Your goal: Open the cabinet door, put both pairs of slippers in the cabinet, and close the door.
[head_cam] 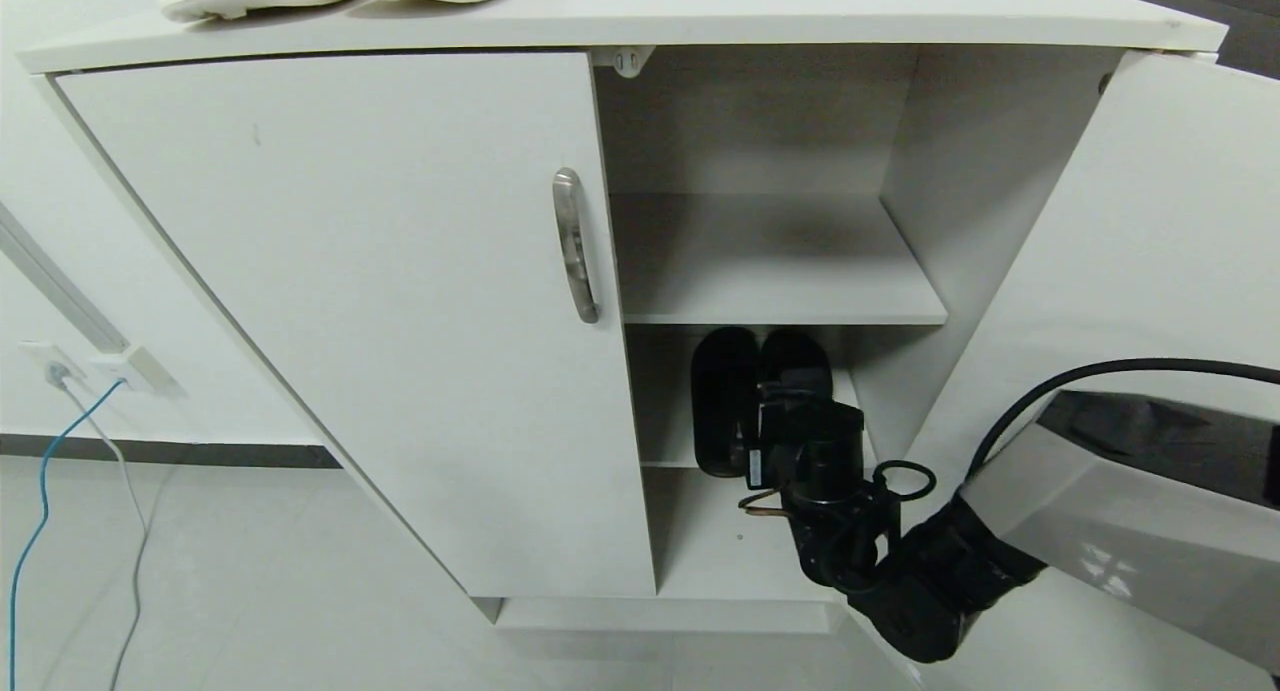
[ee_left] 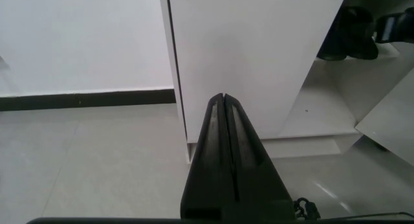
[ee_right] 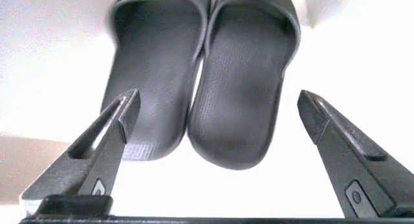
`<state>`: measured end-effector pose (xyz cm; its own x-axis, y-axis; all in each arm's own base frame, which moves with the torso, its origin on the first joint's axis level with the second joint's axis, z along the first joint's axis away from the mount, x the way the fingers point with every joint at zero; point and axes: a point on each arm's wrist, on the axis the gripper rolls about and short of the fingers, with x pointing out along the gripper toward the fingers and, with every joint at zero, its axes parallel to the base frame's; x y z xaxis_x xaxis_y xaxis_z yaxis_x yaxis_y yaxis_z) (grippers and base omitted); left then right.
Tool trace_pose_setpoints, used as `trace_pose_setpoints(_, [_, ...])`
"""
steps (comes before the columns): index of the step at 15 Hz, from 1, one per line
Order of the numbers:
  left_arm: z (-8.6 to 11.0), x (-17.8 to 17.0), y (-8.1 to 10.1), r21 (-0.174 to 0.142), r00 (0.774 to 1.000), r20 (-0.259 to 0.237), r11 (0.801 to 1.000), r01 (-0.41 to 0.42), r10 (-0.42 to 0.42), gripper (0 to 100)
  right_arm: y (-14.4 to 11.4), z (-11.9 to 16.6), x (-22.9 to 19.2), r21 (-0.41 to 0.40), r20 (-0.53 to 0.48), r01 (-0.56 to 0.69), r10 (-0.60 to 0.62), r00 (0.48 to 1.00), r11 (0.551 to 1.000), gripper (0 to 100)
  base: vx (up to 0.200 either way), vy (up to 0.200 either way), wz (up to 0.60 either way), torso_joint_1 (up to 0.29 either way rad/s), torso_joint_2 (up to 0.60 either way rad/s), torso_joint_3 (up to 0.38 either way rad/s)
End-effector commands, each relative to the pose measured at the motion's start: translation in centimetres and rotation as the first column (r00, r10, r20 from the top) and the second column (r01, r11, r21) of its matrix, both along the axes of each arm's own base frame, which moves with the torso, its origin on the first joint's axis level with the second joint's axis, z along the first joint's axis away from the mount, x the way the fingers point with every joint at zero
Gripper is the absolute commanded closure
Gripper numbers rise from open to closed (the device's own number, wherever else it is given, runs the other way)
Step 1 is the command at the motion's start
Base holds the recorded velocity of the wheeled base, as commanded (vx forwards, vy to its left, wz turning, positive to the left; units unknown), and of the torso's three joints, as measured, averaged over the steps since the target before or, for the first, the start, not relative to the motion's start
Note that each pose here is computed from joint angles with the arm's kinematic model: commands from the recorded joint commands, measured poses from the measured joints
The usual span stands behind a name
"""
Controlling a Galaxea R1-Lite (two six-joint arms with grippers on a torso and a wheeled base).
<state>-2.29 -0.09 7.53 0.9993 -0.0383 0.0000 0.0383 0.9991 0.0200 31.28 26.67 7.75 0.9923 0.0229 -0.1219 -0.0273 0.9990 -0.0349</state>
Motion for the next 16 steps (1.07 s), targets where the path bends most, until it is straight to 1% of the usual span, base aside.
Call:
trace_pose_setpoints(1, [0.0,0.0,0.0,0.000,1.000,-0.002,1.000,0.000,0.000,100,-0.5,1.8,-3.4,0.011,0.005,-0.045,0.045,0.999,0.999,0,0.000,0.000,0.00,0.000,0.00,0.000])
trace_pose_setpoints(3, [0.0,0.0,0.0,-0.002,1.000,-0.002,1.000,0.000,0.000,100,-1.0,2.2,-4.4,0.008,0.000,-0.046,0.046,0.999,0.999,0,0.000,0.000,0.00,0.000,0.00,0.000])
trace_pose_setpoints(5, [0.0,0.0,0.0,-0.002,1.000,-0.002,1.000,0.000,0.000,100,-1.0,2.3,-4.5,0.020,0.000,-0.046,0.046,0.999,0.999,0,0.000,0.000,0.00,0.000,0.00,0.000])
trace_pose_setpoints(11, [0.0,0.0,0.0,-0.006,1.000,-0.002,1.000,-0.001,0.001,100,-1.1,2.1,-4.5,0.015,-0.005,-0.046,0.046,0.999,0.999,0,-0.200,0.000,0.00,0.003,0.00,0.004])
trace_pose_setpoints(16, [0.0,0.0,0.0,-0.008,1.000,-0.002,1.000,-0.005,0.005,100,-1.1,1.9,-4.5,0.011,-0.010,-0.046,0.046,0.999,0.999,0,0.000,0.000,0.00,0.000,0.00,0.000])
